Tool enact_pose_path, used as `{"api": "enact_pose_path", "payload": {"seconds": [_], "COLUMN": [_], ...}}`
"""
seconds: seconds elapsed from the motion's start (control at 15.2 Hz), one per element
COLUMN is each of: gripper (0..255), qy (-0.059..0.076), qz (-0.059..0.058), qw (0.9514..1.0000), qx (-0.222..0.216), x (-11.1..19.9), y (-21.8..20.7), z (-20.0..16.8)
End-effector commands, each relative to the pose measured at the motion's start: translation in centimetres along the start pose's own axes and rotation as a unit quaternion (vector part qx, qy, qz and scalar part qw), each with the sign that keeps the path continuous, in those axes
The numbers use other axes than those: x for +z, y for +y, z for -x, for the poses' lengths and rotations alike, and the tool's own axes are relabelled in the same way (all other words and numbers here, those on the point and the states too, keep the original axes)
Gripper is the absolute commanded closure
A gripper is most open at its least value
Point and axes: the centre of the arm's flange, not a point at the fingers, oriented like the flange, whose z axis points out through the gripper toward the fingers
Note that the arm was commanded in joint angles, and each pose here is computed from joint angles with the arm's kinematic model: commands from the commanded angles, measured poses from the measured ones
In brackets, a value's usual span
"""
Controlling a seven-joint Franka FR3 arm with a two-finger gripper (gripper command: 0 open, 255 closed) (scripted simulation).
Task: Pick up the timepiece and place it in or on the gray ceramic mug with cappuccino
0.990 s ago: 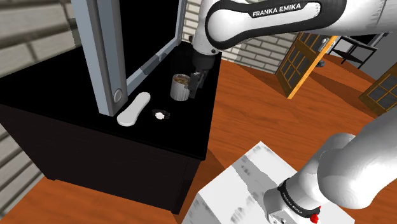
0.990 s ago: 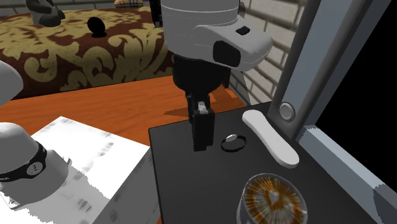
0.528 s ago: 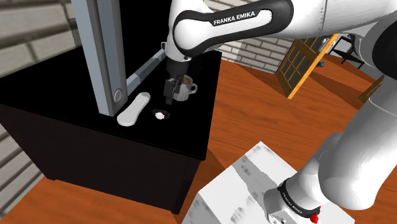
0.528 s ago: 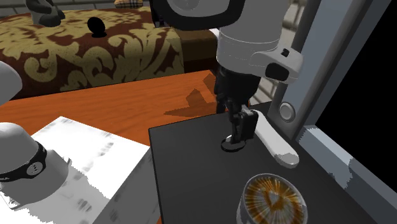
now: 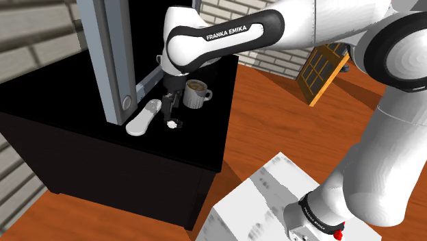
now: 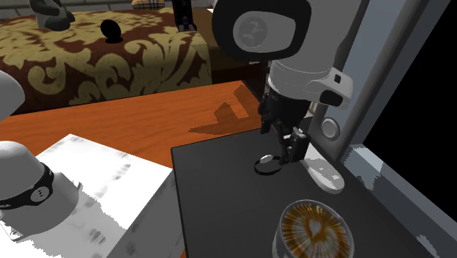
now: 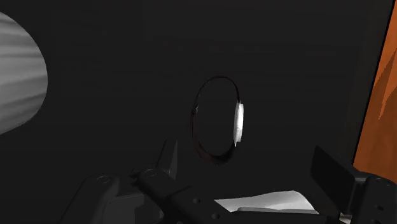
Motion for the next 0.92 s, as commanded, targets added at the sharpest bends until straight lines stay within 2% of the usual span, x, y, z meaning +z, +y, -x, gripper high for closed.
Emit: {"api": "enact_pose_path", "payload": {"seconds": [0.0,0.13,0.66,0.73,0.86], "gripper": [0,0,0,255,255], "qy": [0.000,0.000,0.000,0.000,0.000], "qz": [0.000,0.000,0.000,0.000,0.000], "qw": [1.0000,1.0000,1.0000,1.0000,1.0000], "qx": [0.000,0.000,0.000,0.000,0.000], "x": [1.2,2.5,2.5,2.5,2.5], "y": [-0.1,-0.1,-0.1,-0.1,-0.1], "z": [-0.1,-0.1,-0.1,-0.1,-0.1]}}
